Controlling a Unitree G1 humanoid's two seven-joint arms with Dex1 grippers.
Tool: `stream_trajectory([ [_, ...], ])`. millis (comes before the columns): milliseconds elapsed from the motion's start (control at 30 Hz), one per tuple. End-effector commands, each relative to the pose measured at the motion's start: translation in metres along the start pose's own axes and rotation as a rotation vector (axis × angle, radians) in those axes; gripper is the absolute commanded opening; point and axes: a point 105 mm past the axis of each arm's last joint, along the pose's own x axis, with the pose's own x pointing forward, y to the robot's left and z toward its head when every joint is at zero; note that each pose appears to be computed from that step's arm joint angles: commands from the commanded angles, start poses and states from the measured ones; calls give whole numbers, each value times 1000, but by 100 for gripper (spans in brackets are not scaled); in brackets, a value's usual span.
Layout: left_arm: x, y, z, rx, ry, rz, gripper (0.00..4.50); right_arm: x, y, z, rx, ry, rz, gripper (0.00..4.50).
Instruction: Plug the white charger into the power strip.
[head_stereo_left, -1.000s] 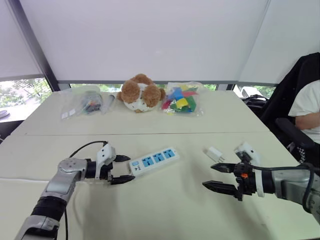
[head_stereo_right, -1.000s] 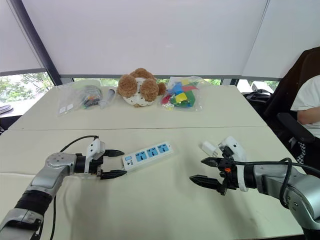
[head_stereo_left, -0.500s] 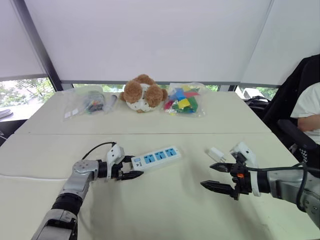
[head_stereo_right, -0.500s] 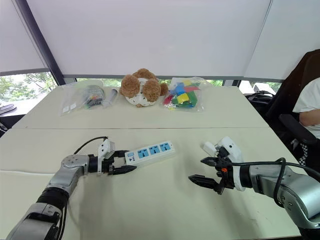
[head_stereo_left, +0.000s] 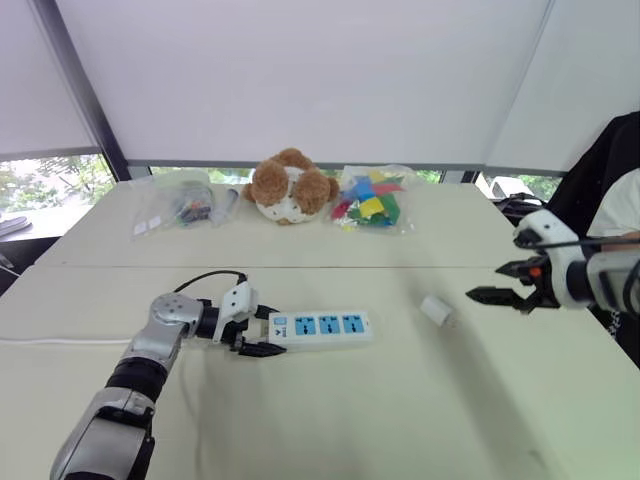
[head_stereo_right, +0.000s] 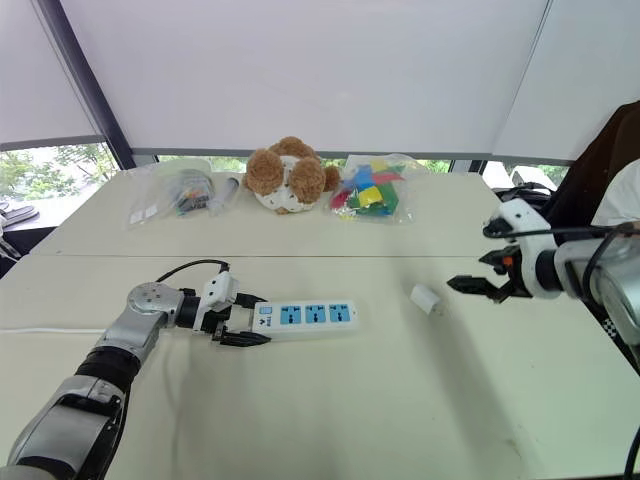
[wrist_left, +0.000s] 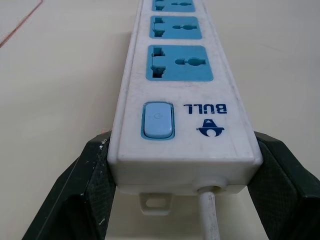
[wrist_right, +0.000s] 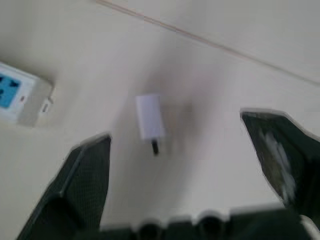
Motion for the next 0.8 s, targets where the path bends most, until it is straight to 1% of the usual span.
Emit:
stream_trajectory([
  [33, 19, -15, -6, 18, 41, -127, 301, 23, -8, -3, -12, 127, 85, 450],
  [200, 29, -23, -12, 16, 48, -148, 301, 51, -15, 1, -40, 279, 135, 450],
  [467, 37, -37, -19, -10, 27, -125, 301, 62, -9, -3, -131, 484, 196, 450],
  [633, 42, -41, -19, -23, 4, -92, 301, 68, -1, -3, -129, 524, 234, 450],
  [800, 46, -43, -21, -36, -8, -64, 301, 75, 3, -8, -139, 551, 227, 450],
])
